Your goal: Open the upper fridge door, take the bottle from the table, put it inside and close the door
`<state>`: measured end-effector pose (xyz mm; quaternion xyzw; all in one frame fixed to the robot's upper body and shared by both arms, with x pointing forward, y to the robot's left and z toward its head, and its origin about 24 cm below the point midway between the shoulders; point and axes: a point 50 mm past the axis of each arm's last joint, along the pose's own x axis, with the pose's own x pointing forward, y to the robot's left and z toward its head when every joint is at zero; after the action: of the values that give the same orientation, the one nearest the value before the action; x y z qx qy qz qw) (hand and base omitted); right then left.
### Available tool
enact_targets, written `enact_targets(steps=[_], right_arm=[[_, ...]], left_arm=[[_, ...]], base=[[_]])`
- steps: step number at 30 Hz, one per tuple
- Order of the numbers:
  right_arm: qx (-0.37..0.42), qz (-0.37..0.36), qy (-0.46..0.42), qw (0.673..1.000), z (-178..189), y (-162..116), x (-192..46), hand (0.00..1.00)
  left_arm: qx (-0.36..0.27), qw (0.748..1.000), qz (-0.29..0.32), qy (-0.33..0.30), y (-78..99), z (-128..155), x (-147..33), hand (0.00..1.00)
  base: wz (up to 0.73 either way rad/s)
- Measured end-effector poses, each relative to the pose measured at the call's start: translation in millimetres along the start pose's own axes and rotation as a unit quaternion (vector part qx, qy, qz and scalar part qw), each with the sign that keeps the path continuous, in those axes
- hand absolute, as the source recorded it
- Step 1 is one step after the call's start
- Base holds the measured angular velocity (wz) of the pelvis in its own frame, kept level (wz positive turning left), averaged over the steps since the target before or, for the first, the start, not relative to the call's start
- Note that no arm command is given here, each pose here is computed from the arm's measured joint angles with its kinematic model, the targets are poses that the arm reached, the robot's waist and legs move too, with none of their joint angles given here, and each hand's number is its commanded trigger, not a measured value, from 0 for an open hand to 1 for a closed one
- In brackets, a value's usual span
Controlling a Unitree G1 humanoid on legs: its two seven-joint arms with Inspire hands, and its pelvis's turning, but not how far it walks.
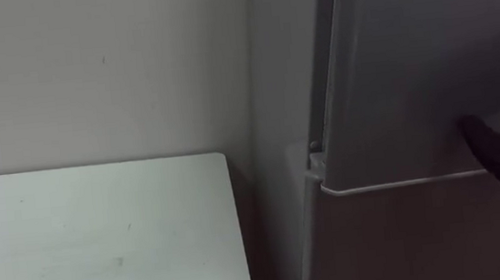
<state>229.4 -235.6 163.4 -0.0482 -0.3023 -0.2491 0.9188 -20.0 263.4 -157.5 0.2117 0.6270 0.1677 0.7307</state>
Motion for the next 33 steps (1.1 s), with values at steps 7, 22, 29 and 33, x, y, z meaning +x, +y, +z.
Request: enact_targets(steps=[7,22,29,33], right_arm=[[-0.003,-0.003,0.010,1.000,-7,2,4,0.00],[-0.008,-0.017,0.019,1.000,-18,1,7,0.00],[-0.018,-0.007,0.024,1.000,-23,1,7,0.00],[-0.059,0.002,0.018,0.998,-30,3,7,0.00]], left_arm=[[0.003,1.000,0.000,0.007,-0.1,-1,0.2,0.00],[0.015,1.000,-0.017,0.002,-0.4,6,1.2,0.00],[0.020,0.999,-0.031,0.001,-1.6,10,2.1,0.00],[0.033,0.999,-0.039,-0.002,-2.5,14,2.8,0.00]], base=[[0.00],[0.00],[0.00],[0.00]])
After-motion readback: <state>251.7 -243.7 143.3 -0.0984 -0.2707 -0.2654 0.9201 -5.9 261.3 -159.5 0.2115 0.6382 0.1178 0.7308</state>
